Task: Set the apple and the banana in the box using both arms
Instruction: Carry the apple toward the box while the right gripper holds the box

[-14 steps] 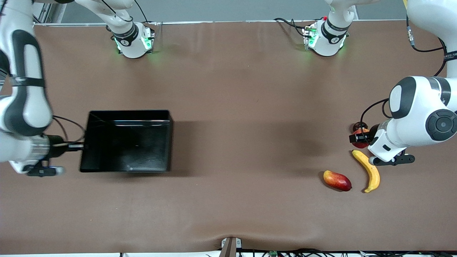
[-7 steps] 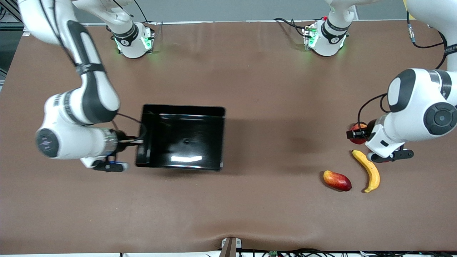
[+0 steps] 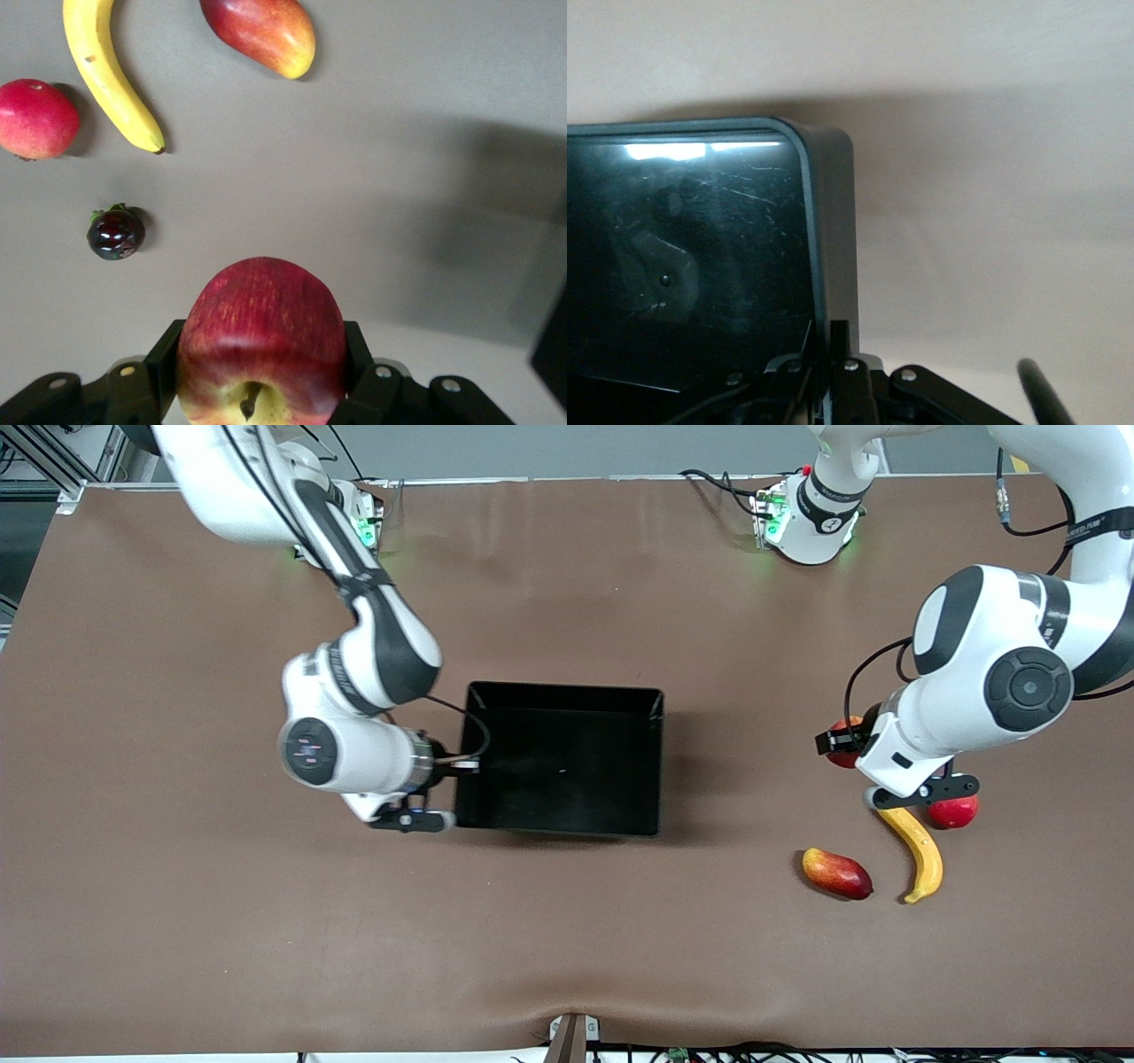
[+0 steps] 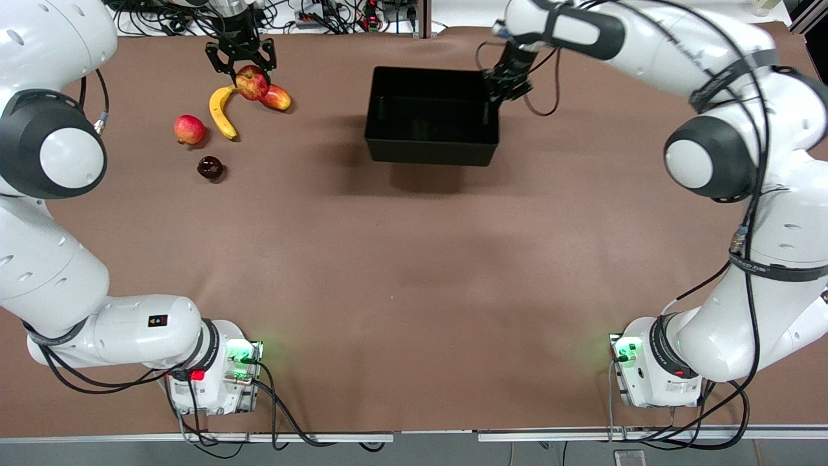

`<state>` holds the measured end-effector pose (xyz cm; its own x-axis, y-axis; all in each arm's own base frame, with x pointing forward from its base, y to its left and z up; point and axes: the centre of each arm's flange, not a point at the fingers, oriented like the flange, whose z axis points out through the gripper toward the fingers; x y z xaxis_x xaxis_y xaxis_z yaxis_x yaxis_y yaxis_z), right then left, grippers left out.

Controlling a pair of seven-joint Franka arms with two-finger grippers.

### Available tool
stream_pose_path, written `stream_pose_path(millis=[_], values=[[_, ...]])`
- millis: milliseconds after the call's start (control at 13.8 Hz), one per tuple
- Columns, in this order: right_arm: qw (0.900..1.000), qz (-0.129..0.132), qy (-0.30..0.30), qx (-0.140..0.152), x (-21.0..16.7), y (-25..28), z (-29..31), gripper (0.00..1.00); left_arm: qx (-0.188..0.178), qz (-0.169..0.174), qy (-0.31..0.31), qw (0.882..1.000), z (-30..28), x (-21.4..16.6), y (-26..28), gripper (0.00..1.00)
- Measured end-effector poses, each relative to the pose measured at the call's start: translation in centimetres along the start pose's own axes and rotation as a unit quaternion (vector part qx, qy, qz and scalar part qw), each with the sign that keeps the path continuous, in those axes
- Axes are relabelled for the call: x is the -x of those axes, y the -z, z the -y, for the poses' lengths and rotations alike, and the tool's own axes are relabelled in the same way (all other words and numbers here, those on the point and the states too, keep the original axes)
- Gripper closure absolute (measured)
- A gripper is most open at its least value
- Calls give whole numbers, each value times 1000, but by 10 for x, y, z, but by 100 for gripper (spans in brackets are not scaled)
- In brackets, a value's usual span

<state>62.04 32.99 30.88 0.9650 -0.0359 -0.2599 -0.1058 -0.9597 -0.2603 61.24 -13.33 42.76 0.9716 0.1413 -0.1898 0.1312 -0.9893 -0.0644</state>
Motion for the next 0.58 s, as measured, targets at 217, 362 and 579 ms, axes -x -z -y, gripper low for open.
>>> stream_pose_path(millis=[217, 362, 579], values=[[1000, -7, 7, -8, 3, -36, 22, 94, 2, -5, 2, 1000, -18, 1, -7, 27], [1000, -16, 0, -9, 6, -55, 35, 94, 4, -9, 13, 1000, -41, 5, -15, 27], [1000, -21, -10, -8, 6, -74, 40, 94, 9, -20, 21, 1000, -80, 15, -37, 27]])
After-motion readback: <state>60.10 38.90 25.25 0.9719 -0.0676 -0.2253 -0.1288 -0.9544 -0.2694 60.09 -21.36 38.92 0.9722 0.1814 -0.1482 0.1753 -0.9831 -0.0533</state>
